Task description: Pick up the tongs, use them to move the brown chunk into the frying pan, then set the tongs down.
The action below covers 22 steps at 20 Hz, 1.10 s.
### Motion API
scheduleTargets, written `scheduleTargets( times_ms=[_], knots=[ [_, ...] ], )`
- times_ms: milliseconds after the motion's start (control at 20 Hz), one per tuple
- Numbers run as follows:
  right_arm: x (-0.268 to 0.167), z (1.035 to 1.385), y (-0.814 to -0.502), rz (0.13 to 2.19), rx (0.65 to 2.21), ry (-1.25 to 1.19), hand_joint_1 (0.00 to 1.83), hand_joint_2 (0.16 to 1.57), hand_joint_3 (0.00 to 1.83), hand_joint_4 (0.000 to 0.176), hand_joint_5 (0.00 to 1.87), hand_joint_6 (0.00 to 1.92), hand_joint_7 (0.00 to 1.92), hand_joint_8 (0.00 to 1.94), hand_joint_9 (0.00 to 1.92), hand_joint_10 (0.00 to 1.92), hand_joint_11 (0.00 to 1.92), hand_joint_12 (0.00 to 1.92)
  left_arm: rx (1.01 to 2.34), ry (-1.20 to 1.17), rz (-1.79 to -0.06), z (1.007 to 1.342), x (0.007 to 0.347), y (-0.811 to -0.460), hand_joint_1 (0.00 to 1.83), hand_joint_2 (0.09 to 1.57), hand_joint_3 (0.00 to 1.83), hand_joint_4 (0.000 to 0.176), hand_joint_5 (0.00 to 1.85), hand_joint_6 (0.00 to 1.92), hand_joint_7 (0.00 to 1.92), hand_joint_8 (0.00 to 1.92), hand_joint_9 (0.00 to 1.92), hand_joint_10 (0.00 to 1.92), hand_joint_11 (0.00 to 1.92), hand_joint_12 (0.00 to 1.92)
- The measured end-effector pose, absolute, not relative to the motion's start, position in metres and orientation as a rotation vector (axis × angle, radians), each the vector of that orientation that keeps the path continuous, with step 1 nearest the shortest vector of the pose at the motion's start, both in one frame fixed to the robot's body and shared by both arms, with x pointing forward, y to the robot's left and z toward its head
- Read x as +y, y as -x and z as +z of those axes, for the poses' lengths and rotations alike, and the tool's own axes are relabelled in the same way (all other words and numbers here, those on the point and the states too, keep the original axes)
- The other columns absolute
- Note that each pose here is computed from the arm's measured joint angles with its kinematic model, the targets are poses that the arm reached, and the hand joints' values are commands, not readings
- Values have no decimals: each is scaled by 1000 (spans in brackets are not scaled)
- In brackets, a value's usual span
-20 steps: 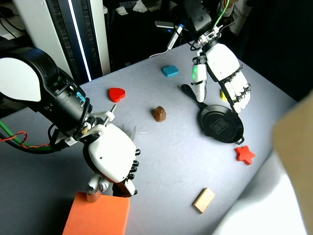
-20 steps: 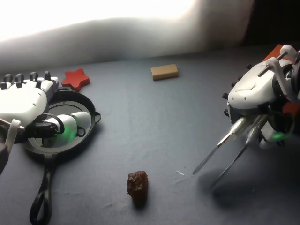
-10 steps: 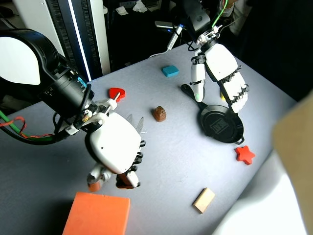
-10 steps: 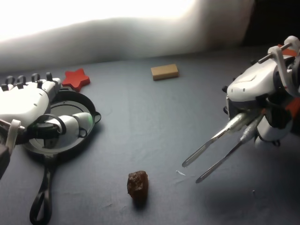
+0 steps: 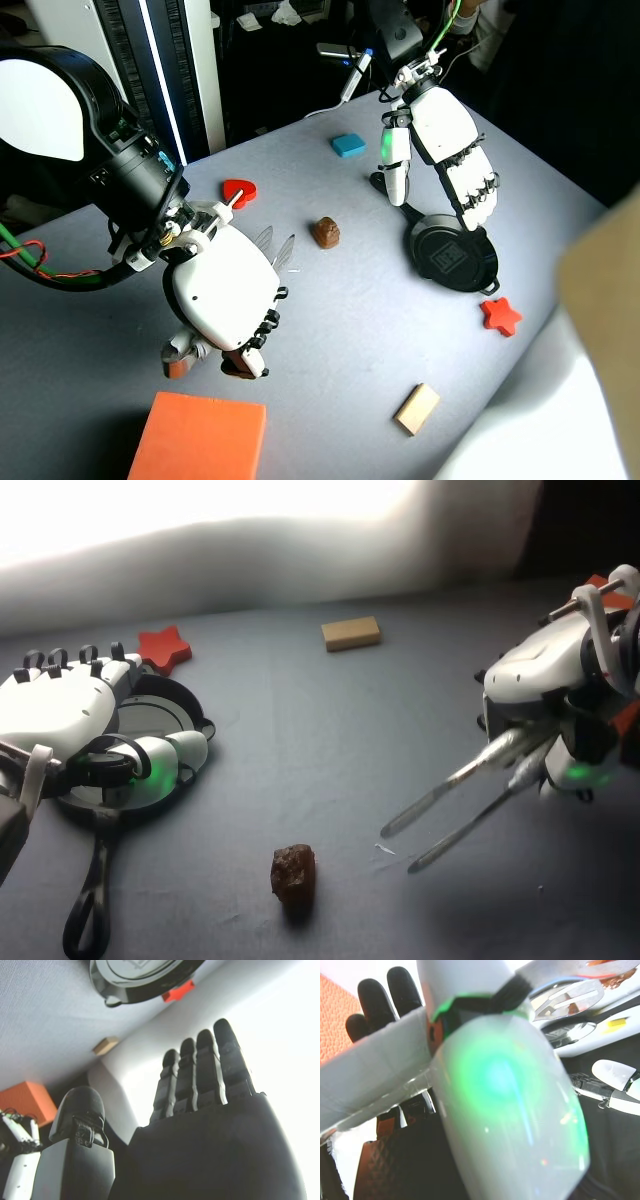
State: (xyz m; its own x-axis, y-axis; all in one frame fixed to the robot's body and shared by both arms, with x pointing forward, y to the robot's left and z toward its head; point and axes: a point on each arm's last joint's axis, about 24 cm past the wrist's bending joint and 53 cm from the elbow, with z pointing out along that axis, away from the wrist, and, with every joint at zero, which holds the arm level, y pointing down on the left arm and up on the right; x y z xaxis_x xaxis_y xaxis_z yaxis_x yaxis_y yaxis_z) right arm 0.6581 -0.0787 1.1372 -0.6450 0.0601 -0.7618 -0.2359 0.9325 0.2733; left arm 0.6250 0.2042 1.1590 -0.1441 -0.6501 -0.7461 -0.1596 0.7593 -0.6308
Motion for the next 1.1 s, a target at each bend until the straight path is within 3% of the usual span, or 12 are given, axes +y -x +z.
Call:
scheduleTargets(
  times_ms=[150,550,800,950,1100],
  knots=[
    [-75,1149,-662,433,2168,149,1121,1079,0,0,855,24,950,3,892,26,349,1252,1684,656,-473,1159,209,-628,81,1290,1,12,53,1,88,0,71,0,0,270],
    [-68,1138,-653,524,2239,-99,1129,1083,2,0,845,14,943,2,886,17,329,1266,1692,681,-462,1155,214,-628,104,1282,0,15,72,4,96,4,90,7,0,338],
    [-58,1137,-648,549,2250,-118,1125,1085,3,0,857,17,947,3,891,17,331,1261,1681,687,-452,1156,219,-631,98,1280,0,17,69,1,91,1,82,1,0,340],
    [-51,1134,-638,573,2270,-159,1129,1084,2,0,861,17,949,3,892,16,335,1261,1683,696,-451,1154,221,-632,101,1283,0,13,67,6,102,4,95,4,0,355],
    [-46,1131,-625,570,2275,-185,1125,1091,4,0,853,12,942,3,889,13,332,1260,1682,700,-447,1153,223,-632,106,1281,0,21,70,4,93,0,92,1,0,372]
  ],
)
